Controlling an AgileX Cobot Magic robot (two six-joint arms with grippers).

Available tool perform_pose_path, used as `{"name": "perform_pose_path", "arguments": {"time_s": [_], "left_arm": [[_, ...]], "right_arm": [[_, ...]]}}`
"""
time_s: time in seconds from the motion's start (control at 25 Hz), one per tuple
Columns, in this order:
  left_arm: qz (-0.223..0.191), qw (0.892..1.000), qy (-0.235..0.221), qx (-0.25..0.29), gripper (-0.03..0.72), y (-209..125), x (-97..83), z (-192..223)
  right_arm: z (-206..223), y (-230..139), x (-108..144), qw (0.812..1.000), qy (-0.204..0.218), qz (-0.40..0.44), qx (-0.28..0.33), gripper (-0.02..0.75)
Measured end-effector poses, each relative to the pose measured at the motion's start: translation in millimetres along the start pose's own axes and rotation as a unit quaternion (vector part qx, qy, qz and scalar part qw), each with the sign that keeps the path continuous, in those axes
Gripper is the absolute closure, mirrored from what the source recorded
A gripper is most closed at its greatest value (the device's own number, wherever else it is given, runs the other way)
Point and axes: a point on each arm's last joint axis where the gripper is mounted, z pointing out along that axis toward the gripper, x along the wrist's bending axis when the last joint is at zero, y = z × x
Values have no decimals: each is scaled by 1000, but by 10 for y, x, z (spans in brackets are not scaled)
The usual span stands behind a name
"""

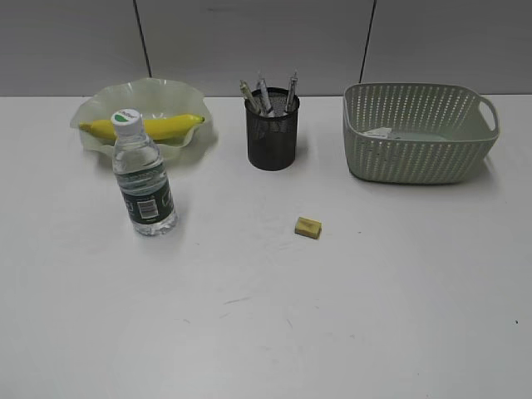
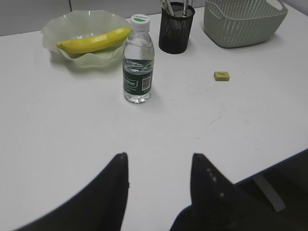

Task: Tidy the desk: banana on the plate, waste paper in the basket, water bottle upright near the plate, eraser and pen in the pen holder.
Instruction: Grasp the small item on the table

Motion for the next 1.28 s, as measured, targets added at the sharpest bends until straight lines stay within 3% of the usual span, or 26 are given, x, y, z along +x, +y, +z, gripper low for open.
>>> {"name": "perform_pose_path", "arguments": {"time_s": [0.32, 0.48, 0.64, 0.76, 0.92, 1.12, 1.28], "left_arm": [[0, 1000, 0, 0, 368, 2, 0, 1], [2, 1000, 3, 25, 368, 93, -21, 104], [6, 999, 1, 32, 368, 425, -90, 362], [5, 999, -4, 49, 368, 707, -165, 698], [-12, 994, -10, 111, 368, 999, -276, 1316], [-49, 978, -17, 203, 368, 1183, -414, 2162], [-37, 966, -27, 256, 368, 1238, -609, 2745]], "right_arm": [[-390, -531, 18, 984, -5, 4, -179, 284], [-408, -550, 18, 982, -6, 5, -188, 284], [-405, -551, 18, 982, -6, 5, -188, 284], [-405, -551, 18, 982, -6, 5, -188, 284], [-405, -551, 18, 982, -6, 5, -188, 284], [-405, -550, 18, 982, -6, 5, -188, 284], [-405, -550, 18, 982, -6, 5, -188, 284]]}}
